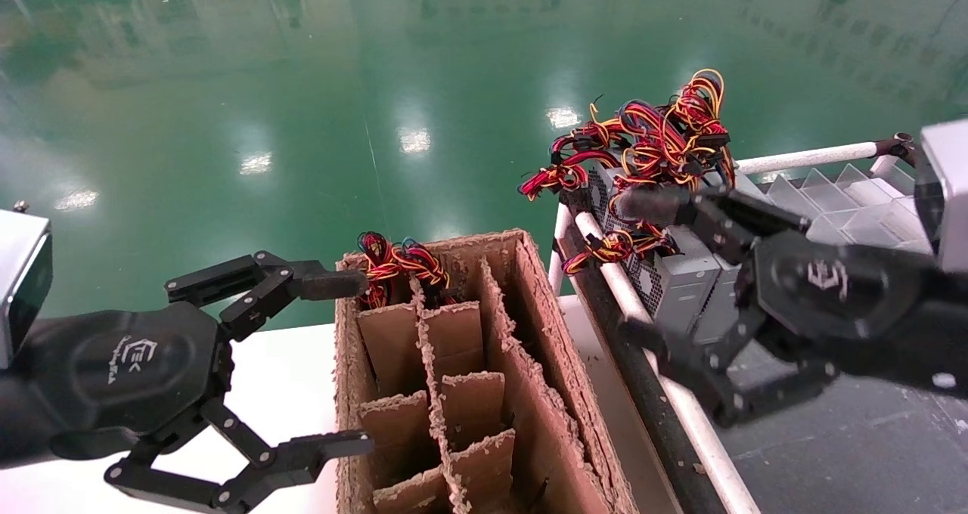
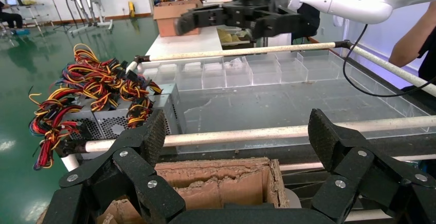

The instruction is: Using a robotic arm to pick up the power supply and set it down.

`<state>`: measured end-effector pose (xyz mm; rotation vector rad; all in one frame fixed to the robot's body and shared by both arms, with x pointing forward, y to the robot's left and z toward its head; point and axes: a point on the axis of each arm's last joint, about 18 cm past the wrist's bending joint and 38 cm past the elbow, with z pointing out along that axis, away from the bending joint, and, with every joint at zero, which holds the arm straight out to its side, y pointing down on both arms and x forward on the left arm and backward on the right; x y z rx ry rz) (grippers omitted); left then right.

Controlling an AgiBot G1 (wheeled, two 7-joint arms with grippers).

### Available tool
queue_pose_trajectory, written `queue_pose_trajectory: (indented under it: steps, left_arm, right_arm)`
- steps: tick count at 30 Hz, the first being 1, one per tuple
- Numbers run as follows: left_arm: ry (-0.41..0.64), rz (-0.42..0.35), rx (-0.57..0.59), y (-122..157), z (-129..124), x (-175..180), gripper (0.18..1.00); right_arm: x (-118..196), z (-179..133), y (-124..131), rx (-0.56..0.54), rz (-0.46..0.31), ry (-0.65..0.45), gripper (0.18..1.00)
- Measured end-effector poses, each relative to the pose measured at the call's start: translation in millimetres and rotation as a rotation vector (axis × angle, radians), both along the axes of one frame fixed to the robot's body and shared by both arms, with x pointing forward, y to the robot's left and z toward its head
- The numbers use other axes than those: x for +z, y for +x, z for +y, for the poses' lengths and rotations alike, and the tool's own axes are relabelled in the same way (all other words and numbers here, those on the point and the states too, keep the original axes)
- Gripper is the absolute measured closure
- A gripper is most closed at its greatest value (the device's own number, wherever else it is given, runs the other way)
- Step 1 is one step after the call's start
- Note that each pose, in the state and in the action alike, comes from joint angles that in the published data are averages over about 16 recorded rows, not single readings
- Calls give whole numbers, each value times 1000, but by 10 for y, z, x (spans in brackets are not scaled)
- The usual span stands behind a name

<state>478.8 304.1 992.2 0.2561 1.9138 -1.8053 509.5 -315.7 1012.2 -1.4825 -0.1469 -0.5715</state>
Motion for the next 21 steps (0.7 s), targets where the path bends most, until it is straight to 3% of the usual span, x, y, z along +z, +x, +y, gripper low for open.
queue_pose_trajectory:
  steps: [12, 21]
  left_arm:
    - [0, 0, 0, 0, 0, 0, 183]
    - [0, 0, 0, 0, 1, 0, 183]
  right_arm:
    - [-170, 120, -294, 37, -16, -109, 178]
    - [-224, 146, -377, 41, -23, -144, 178]
